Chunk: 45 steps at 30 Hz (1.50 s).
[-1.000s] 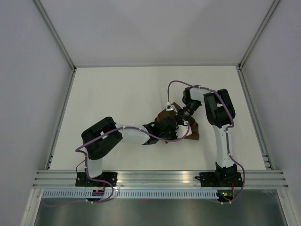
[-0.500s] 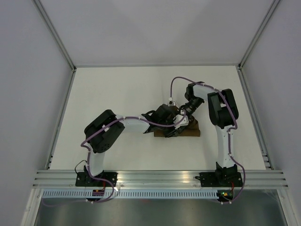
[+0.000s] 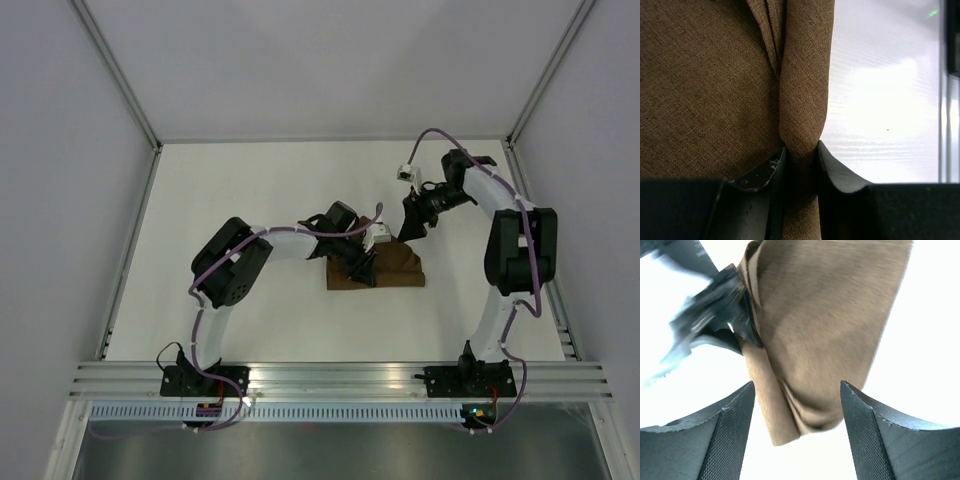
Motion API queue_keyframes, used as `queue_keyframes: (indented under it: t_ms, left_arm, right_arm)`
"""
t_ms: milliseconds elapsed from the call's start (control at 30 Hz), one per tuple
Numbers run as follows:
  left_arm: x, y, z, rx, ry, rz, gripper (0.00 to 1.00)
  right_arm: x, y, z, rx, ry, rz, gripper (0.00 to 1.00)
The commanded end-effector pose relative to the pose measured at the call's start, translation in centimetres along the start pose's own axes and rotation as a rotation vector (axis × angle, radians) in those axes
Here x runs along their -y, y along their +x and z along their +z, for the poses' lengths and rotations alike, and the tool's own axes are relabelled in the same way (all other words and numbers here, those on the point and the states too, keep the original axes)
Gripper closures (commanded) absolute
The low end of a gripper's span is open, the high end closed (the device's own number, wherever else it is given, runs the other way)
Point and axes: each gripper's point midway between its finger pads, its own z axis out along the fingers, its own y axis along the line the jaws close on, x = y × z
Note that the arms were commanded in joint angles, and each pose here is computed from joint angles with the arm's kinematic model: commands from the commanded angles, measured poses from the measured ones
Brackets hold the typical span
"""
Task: Fold the napkin, place the utensils inside, and roll it up
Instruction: Roll the napkin at the center of the board.
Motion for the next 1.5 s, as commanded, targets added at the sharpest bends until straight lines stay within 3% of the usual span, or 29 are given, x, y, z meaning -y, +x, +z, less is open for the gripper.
queue_keyframes:
  t_ms: [0,33,67,133,167,200,267,300,500,733,833,1000,1100,1200,1467]
  left_arm:
    - [1.7,7.4,0.2,-0.196,0.111,-0.308,0.98]
    - [1.6,7.1,0.1,-0.204,0.119,-0.325,0.98]
    - [1.9,7.0,0.1,-0.204,0.147,-0.344,0.98]
    - [1.2,6.9,0.2,-0.206,0.156,-0.375,0.98]
    - [1.5,7.0,0.0,-0.211,0.181,-0.410,0.98]
    - [1.2,6.8,0.2,-0.209,0.193,-0.421,0.98]
    - [1.3,6.9,0.2,-0.220,0.210,-0.450,0.98]
    - [1.1,6.6,0.2,-0.215,0.212,-0.451,0.98]
    - [0.6,6.3,0.2,-0.204,0.239,-0.504,0.98]
    - [0.3,6.1,0.3,-0.201,0.237,-0.516,0.98]
    - [0.2,6.0,0.1,-0.199,0.238,-0.518,0.98]
    - [0.4,5.9,0.0,-0.199,0.235,-0.507,0.90]
    - [0.2,5.2,-0.5,-0.187,0.215,-0.485,0.68]
    - [0.2,3.4,-1.4,-0.141,0.201,-0.453,0.59]
    - [-0.6,-2.0,-4.7,-0.012,0.129,-0.364,0.54]
  right_arm:
    - [-0.9,-1.5,-2.0,0.131,0.135,-0.159,0.26]
    - [-0.7,-1.1,-2.2,0.131,0.187,-0.171,0.26]
    - [-0.7,-2.9,-3.7,0.187,0.285,-0.280,0.26]
    - [-0.9,-0.2,-2.3,0.134,0.362,-0.300,0.26]
    - [-1.4,-1.6,-3.2,0.176,0.437,-0.392,0.25]
    - [-1.7,0.7,-1.5,0.117,0.464,-0.397,0.25]
    - [-2.7,0.0,-1.4,0.141,0.542,-0.497,0.24]
    - [-3.9,1.5,0.8,0.104,0.515,-0.524,0.24]
    - [-5.3,3.9,4.6,0.009,0.606,-0.688,0.23]
    - [-6.4,6.3,7.9,-0.063,0.584,-0.754,0.24]
    - [-6.5,7.1,8.8,-0.101,0.571,-0.757,0.29]
    - [-6.3,7.0,9.2,-0.106,0.578,-0.758,0.58]
    - [-6.6,7.4,9.2,-0.122,0.559,-0.745,0.73]
    - [-7.1,7.9,9.5,-0.149,0.512,-0.735,0.76]
    - [-8.5,8.6,10.3,-0.208,0.356,-0.669,0.76]
